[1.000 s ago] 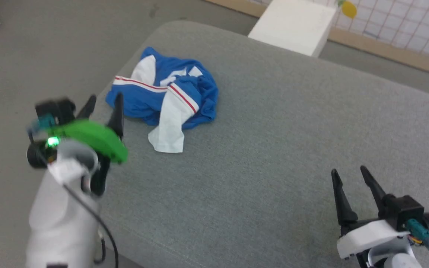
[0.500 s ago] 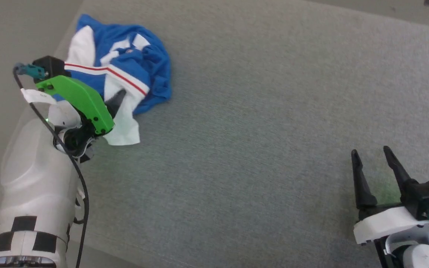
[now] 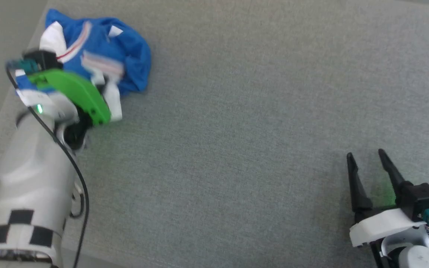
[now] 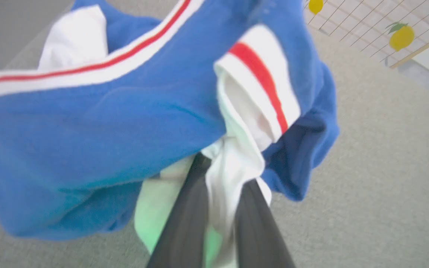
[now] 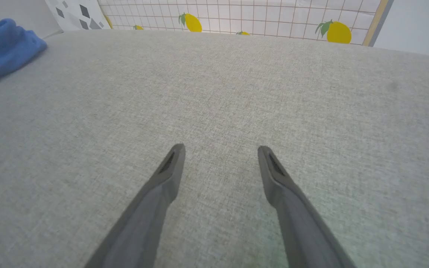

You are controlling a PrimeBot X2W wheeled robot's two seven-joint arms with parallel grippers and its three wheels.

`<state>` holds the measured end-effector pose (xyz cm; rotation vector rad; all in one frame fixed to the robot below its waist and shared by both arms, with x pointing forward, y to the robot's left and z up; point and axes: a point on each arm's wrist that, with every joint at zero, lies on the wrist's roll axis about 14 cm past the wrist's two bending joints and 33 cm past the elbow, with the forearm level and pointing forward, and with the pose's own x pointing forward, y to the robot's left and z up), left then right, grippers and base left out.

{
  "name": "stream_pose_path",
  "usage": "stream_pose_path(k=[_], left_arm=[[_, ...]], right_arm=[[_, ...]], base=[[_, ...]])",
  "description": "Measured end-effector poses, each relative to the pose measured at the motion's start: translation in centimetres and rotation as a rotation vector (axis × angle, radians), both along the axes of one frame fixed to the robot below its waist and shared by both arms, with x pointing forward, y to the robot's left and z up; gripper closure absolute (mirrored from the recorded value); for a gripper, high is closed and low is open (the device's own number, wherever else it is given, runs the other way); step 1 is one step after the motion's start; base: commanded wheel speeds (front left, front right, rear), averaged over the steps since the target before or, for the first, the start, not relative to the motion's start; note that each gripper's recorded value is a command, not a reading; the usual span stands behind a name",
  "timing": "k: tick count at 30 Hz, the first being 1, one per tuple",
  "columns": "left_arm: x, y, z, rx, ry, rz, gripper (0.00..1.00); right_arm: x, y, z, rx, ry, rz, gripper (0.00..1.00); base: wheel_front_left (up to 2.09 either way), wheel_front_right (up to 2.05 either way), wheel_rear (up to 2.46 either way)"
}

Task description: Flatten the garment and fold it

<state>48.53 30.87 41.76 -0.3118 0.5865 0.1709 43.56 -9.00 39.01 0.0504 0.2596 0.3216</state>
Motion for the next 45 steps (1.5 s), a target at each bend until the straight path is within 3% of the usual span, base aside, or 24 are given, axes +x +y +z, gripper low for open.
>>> stream_pose_path(k=[9,14,18,22,27,33,36,37,38,41,42,45], left_arm=[[5.7,-4.7,20.0,0.132,-0.548,-0.214,1.00],[5.7,-12.2,28.2,0.059,-0.763,-0.398,1.00],[5.0,-18.2,29.7,-0.011,-0.788,-0.551,1.00],[3.6,-24.1,26.2,-0.062,-0.678,-0.706,1.00],[-1.0,-29.5,13.6,-0.096,-0.310,-0.877,1.00],[-10.7,-30.0,-1.3,-0.071,0.197,-0.982,1.00],[-12.8,-29.8,-3.0,-0.090,0.269,-0.972,1.00],[-12.6,-29.9,-2.6,-0.108,0.257,-0.956,0.61],[-12.3,-30.0,-2.1,-0.128,0.236,-0.942,0.00],[-9.6,-30.2,1.9,-0.267,0.075,-0.830,0.00],[-6.7,-28.7,7.1,-0.383,-0.127,-0.703,0.00],[-3.9,-24.4,12.0,-0.380,-0.366,-0.540,0.00]], right_arm=[[-1.5,0.2,2.7,0.065,-0.059,-0.012,0.00],[-2.6,-1.7,3.9,0.079,-0.090,-0.070,0.00],[-3.6,-4.1,4.7,0.076,-0.111,-0.140,0.00],[-4.8,-7.0,5.3,0.065,-0.129,-0.226,0.00],[-6.5,-9.8,6.0,0.061,-0.147,-0.312,0.00],[-8.2,-11.9,6.6,0.070,-0.161,-0.382,0.00],[-8.8,-12.3,6.8,0.077,-0.171,-0.399,0.00],[-8.8,-12.4,7.0,0.081,-0.176,-0.401,0.00],[-8.9,-12.4,7.1,0.082,-0.180,-0.401,0.00],[-8.9,-12.2,7.5,0.086,-0.191,-0.394,0.00],[-8.9,-11.9,7.6,0.089,-0.197,-0.387,0.00],[-8.9,-11.5,7.8,0.093,-0.203,-0.373,0.00]], base=[[0.00,0.00,0.00],[0.00,0.00,0.00],[0.00,0.00,0.00],[0.00,0.00,0.00],[0.00,0.00,0.00],[0.00,0.00,0.00],[0.00,0.00,0.00],[0.00,0.00,0.00],[0.00,0.00,0.00],[0.00,0.00,0.00],[0.00,0.00,0.00],[0.00,0.00,0.00]])
